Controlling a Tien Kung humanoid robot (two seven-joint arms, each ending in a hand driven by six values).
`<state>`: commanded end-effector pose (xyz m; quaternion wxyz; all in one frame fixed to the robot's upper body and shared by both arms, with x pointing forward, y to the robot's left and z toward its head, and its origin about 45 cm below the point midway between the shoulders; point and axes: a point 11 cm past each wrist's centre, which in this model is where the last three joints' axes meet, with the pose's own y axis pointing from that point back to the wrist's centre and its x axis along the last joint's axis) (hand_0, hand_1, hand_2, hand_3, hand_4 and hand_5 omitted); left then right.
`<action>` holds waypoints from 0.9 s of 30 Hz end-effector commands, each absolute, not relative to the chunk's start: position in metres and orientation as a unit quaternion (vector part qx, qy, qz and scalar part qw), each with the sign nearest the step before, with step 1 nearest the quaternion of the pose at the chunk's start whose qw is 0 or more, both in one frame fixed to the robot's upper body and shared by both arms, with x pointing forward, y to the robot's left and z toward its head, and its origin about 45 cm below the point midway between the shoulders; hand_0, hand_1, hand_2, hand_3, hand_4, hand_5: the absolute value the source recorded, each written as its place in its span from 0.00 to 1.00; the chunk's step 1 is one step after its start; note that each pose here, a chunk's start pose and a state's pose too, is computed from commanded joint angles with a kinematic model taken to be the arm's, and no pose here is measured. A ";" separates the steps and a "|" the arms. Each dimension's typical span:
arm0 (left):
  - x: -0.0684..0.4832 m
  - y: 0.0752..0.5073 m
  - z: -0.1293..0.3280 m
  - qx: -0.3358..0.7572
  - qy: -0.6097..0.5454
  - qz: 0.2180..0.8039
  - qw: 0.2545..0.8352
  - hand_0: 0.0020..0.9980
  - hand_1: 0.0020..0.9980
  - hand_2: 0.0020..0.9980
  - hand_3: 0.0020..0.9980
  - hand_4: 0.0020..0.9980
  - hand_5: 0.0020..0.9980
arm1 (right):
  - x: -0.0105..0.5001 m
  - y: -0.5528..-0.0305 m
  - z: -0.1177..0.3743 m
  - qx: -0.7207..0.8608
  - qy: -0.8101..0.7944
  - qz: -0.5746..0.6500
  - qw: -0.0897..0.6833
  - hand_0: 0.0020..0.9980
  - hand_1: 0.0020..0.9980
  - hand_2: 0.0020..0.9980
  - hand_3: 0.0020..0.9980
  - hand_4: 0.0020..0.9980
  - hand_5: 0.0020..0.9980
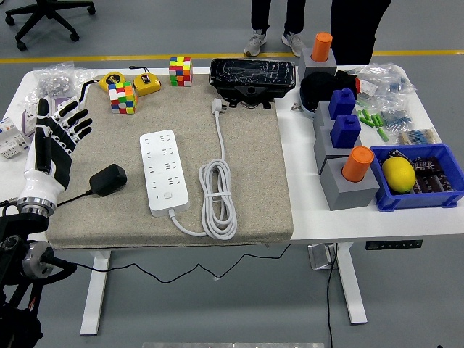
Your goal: Pick up the plug,place it near the board,insert it into the board,press the button
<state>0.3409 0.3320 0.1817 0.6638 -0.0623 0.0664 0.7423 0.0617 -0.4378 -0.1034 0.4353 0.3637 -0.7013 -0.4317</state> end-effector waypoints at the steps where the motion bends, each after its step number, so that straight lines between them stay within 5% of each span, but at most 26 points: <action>1: 0.341 0.332 0.182 -0.062 0.066 0.743 0.664 0.76 0.74 0.74 0.78 1.00 1.00 | 0.061 -0.438 -0.103 0.364 -0.701 -0.432 0.436 0.80 0.72 0.72 0.76 1.00 1.00; 27: 0.343 0.333 0.185 -0.059 0.057 0.746 0.661 0.74 0.73 0.73 0.77 1.00 1.00 | 0.064 -0.438 -0.103 0.364 -0.703 -0.431 0.434 0.80 0.72 0.72 0.76 1.00 1.00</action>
